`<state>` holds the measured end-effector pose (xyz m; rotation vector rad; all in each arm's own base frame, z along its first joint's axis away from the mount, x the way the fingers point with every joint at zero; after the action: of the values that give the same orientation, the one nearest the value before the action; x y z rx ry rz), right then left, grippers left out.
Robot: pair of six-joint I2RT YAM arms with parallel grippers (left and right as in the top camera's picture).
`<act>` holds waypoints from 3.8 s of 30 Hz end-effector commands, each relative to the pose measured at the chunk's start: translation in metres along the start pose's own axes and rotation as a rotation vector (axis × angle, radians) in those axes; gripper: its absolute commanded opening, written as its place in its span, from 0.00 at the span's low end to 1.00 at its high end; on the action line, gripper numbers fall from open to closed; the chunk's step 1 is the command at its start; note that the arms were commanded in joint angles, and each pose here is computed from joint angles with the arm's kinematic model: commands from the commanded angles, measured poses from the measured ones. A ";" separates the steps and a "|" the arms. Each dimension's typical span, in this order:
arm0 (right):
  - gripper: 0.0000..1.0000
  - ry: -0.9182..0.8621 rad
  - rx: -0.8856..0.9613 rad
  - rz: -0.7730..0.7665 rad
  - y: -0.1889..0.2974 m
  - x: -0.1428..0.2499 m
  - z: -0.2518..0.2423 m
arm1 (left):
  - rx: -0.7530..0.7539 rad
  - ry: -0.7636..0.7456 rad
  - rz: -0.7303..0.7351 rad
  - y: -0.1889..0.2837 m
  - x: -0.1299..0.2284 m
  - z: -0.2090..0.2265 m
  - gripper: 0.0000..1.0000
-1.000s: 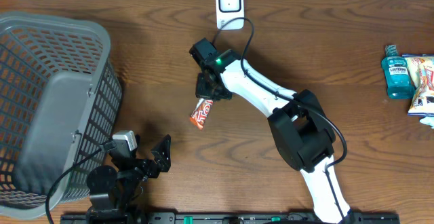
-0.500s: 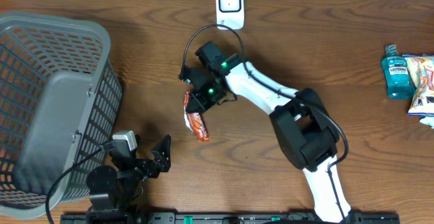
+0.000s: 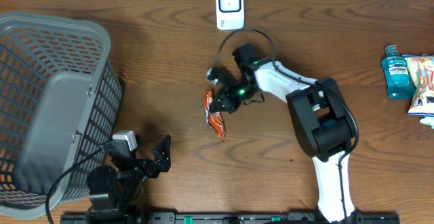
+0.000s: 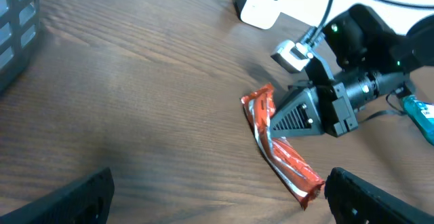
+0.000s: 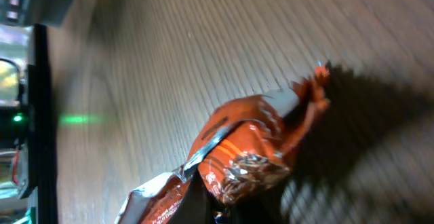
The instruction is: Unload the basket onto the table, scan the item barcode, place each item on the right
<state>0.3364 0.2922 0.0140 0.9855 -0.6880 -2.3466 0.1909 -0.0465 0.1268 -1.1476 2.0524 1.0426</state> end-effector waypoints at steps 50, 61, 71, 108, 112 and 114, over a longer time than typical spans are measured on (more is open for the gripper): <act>0.95 -0.639 1.185 -0.073 0.022 -0.041 0.000 | -0.006 0.006 0.030 -0.002 0.009 0.004 0.99; 0.68 -0.736 1.248 0.066 0.007 0.004 -0.016 | -0.006 0.006 0.030 -0.002 0.009 0.004 0.99; 0.01 -0.638 0.946 0.390 -0.005 0.034 0.005 | -0.006 0.006 0.030 -0.002 0.009 0.004 0.99; 0.05 -0.124 0.315 0.207 0.004 0.001 -0.026 | -0.006 0.006 0.030 -0.002 0.009 0.004 0.99; 0.29 -0.137 0.324 0.203 0.005 0.000 -0.027 | -0.006 0.006 0.030 -0.002 0.009 0.004 0.99; 0.50 -0.157 0.326 0.199 0.005 0.000 -0.027 | -0.006 0.006 0.030 -0.002 0.009 0.004 0.99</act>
<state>0.3542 0.2979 0.0222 0.9023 -1.0201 -2.2404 0.1909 -0.0465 0.1267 -1.1475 2.0527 1.0429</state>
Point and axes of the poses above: each gripper's point midway between its finger pads, its own y axis back along the fingers, its own z axis along the line the jaws close on, x = y × z, the point moved 2 cm from there along y, back along the fingers, and after that the axes turned 6 degrees about y, right-handed, at the moved point
